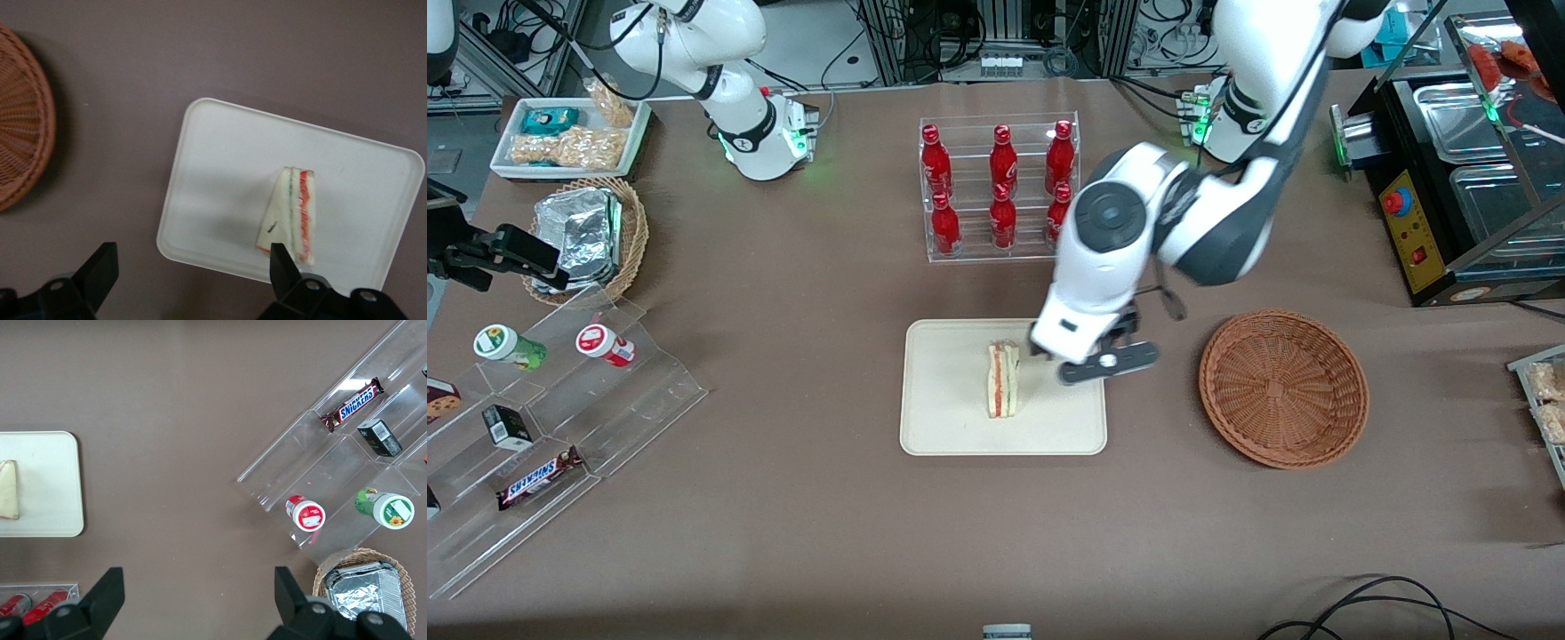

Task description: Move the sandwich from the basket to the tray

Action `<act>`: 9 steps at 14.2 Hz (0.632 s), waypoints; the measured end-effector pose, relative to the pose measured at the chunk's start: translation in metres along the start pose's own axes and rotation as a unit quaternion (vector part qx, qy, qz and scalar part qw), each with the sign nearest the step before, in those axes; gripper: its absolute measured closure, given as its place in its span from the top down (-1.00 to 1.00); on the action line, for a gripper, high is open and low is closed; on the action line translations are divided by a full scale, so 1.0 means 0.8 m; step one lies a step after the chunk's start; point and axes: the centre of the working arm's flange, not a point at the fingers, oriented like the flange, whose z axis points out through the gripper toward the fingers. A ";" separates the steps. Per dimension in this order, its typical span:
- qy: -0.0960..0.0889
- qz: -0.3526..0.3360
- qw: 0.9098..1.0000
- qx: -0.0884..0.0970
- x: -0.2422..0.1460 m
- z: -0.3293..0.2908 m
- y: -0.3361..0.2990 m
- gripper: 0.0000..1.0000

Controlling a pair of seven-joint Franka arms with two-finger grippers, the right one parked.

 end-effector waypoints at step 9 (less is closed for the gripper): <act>-0.036 -0.027 0.998 0.040 0.078 0.009 -0.212 1.00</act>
